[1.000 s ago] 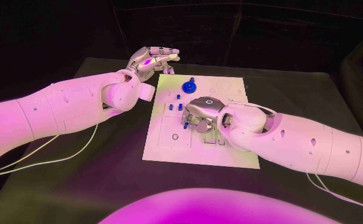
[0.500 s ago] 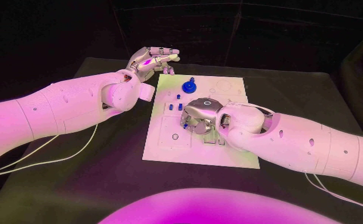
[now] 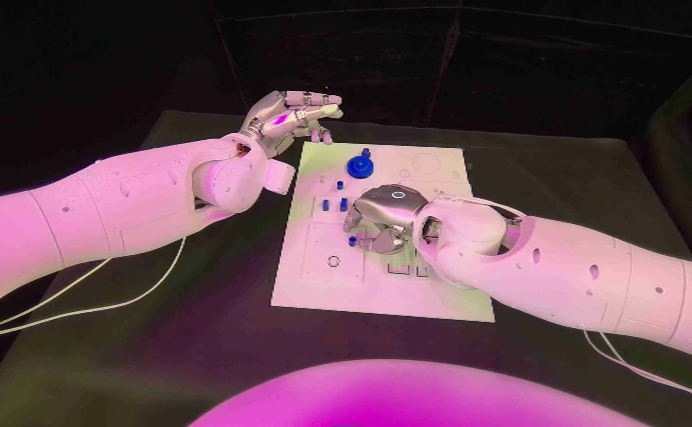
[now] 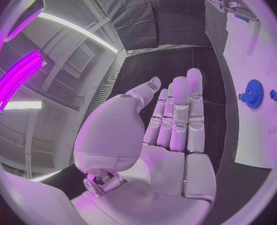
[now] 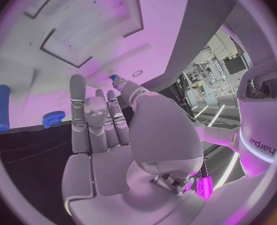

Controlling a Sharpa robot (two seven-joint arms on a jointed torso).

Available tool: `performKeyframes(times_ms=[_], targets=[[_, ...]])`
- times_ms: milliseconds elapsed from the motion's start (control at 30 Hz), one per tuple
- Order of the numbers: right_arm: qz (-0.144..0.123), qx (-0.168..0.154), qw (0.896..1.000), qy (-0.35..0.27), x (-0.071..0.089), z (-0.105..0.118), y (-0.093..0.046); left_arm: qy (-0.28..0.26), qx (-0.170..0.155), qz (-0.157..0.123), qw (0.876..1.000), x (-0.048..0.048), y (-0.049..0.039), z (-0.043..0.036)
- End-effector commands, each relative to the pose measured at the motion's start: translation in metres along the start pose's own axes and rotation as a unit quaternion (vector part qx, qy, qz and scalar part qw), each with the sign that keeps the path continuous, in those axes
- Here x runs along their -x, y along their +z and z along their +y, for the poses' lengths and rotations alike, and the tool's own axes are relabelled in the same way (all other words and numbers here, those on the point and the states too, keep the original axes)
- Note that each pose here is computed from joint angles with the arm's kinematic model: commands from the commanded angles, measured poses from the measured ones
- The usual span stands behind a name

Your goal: Assemble the parts on the task board

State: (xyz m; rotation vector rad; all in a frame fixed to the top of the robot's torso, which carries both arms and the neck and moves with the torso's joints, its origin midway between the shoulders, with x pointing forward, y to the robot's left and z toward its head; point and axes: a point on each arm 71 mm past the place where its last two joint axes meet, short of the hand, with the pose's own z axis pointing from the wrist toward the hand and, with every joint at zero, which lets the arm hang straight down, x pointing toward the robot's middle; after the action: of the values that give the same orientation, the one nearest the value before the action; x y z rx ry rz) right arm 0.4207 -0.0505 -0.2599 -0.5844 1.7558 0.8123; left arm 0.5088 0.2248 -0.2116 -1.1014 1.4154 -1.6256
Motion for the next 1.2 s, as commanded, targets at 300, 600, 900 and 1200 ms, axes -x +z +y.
performKeyframes(times_ms=[300,600,900,1200], targets=[[-0.110,-0.004,0.993,0.051,0.022,-0.018,-0.039,-0.004,0.003,0.005,1.000,0.0031,-0.0012,-0.0013],[-0.099,-0.085,0.991,0.040,0.053,-0.060,-0.056,-0.005,0.003,0.007,1.000,0.0021,-0.0017,-0.0013],[-0.039,-0.130,0.991,-0.001,0.054,-0.084,-0.058,-0.006,0.004,0.009,1.000,0.0016,-0.0015,-0.0011],[0.018,-0.129,0.991,-0.026,0.047,-0.083,-0.053,-0.007,0.006,0.010,1.000,0.0013,-0.0011,-0.0007]])
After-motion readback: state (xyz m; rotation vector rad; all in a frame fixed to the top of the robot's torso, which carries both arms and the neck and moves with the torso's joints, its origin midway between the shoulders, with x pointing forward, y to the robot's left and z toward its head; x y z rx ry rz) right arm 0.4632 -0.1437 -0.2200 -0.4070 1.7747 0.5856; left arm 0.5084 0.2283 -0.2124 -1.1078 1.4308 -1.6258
